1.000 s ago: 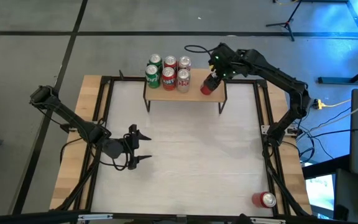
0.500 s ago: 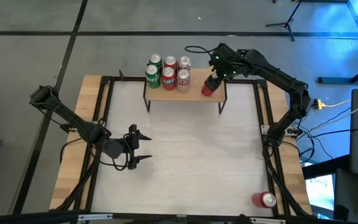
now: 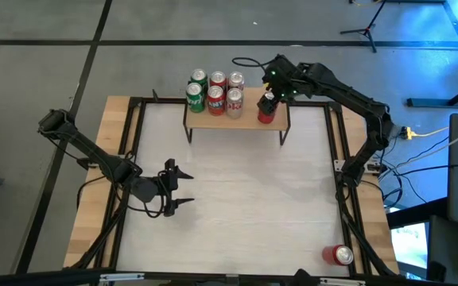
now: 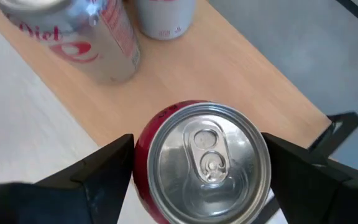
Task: Place canned beverage on shelf
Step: Put the top red soda can on the shelf
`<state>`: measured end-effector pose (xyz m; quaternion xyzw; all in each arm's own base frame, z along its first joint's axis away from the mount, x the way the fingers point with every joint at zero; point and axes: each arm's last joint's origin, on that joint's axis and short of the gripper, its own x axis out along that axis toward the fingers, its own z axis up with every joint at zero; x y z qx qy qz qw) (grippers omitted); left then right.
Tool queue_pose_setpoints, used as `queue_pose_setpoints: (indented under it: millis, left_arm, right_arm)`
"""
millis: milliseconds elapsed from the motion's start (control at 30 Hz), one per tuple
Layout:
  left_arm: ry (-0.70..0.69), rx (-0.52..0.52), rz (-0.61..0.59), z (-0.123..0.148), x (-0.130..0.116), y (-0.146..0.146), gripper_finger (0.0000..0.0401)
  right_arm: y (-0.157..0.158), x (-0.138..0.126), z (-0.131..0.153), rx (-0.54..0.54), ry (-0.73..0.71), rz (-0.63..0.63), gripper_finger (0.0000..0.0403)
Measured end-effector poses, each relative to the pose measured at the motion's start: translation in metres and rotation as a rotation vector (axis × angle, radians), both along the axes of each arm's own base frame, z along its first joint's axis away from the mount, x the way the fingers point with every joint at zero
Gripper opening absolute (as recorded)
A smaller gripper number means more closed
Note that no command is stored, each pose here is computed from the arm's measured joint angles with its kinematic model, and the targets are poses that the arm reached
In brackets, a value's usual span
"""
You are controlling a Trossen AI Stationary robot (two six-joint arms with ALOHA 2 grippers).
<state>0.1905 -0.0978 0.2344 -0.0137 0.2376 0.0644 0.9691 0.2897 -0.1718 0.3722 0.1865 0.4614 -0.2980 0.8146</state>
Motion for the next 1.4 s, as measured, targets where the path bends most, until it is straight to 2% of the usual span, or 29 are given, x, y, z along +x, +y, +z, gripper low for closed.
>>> queue_pose_setpoints:
  millis: [467,567,767,1133,1400]
  left_arm:
    - [0.000,0.000,0.000,0.000,0.000,0.000,0.0343]
    - [0.000,0.000,0.000,0.000,0.000,0.000,0.0343]
    - [0.000,0.000,0.000,0.000,0.000,0.000,0.0343]
    - [0.001,0.000,0.012,0.000,0.001,0.002,0.0343]
    - [0.002,-0.001,0.016,0.000,0.002,0.004,0.0343]
  right_arm:
    - [0.006,0.006,0.000,-0.013,-0.012,0.037,0.0328]
    - [0.011,0.008,0.000,-0.049,0.008,0.049,0.0321]
    - [0.014,0.012,0.001,-0.115,0.025,0.054,0.0278]
    - [0.008,0.023,0.000,-0.194,-0.010,0.023,0.0292]
    - [-0.001,0.037,-0.008,-0.271,-0.012,0.037,0.0285]
